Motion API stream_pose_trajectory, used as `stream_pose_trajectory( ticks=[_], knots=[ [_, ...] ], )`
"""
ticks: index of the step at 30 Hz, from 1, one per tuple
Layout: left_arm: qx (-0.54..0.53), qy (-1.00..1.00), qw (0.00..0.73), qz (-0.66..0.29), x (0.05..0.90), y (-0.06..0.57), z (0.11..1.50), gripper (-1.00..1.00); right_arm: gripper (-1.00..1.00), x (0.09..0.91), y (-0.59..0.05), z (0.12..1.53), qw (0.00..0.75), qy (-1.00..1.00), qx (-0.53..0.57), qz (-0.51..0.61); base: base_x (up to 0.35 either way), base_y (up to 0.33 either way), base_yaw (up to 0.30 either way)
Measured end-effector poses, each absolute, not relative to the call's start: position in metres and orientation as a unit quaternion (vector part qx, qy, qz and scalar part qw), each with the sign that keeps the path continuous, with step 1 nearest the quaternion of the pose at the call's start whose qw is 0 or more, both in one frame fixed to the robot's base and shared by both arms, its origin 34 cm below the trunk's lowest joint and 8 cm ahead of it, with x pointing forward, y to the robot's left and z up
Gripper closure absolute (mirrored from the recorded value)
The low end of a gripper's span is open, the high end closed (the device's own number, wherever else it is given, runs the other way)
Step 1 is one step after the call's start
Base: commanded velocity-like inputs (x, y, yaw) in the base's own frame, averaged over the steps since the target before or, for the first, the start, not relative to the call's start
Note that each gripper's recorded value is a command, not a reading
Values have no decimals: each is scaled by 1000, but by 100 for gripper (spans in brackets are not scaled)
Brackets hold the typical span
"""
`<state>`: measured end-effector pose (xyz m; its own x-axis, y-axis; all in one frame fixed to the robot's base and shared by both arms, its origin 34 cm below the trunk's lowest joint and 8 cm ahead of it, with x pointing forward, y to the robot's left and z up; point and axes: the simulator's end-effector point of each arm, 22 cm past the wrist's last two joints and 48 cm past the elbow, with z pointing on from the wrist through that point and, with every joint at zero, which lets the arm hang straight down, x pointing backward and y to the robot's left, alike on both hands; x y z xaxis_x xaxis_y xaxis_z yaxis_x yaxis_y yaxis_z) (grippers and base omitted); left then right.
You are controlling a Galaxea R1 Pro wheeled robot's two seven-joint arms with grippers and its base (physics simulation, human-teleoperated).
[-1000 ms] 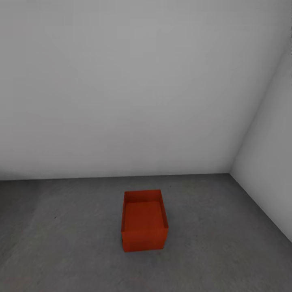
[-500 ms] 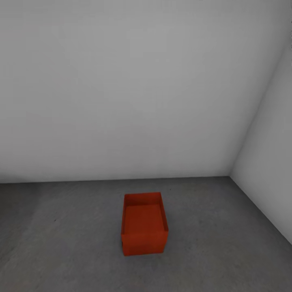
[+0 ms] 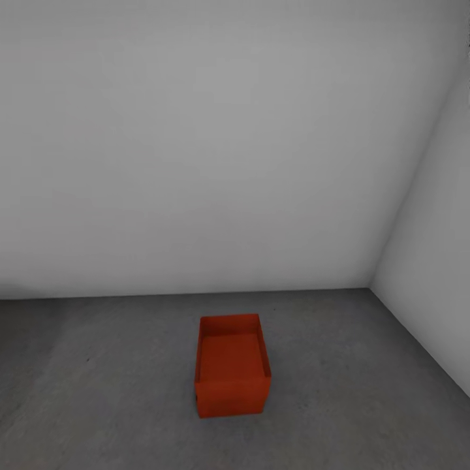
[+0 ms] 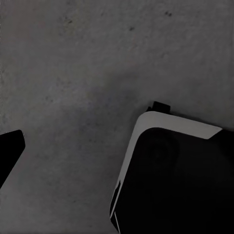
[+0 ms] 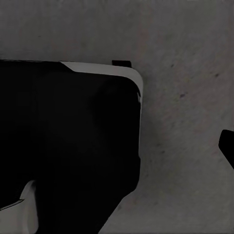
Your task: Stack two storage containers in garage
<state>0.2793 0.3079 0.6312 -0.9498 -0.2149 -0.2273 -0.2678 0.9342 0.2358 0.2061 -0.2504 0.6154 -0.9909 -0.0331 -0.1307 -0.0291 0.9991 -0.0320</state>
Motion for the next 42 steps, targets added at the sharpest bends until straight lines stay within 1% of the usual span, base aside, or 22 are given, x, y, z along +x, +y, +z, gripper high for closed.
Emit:
stream_pose_trajectory(
  ticks=[4,5,7,12,15,34,42],
  knots=[
    [-124,979,87,138,264,314,630,-100,-100,209,-252,616,69,997,-16,-16,0,0,0],
    [-123,979,73,145,236,324,628,-100,-100,209,-253,616,70,997,-16,-17,0,0,0],
    [-119,981,71,137,229,323,626,-100,-100,210,-252,617,71,997,-15,-16,0,0,0],
    [-116,987,78,85,230,303,622,-100,-100,214,-251,617,75,997,-15,-16,0,0,0],
    [-115,987,81,71,233,297,622,-100,-100,215,-251,618,78,997,-15,-16,0,0,0],
    [-119,987,96,47,245,277,624,-100,-100,227,-253,621,93,995,-15,-17,0,0,0],
    [-180,978,100,46,247,282,626,-100,-100,232,-252,623,100,995,-15,-16,0,0,0]
  ],
)
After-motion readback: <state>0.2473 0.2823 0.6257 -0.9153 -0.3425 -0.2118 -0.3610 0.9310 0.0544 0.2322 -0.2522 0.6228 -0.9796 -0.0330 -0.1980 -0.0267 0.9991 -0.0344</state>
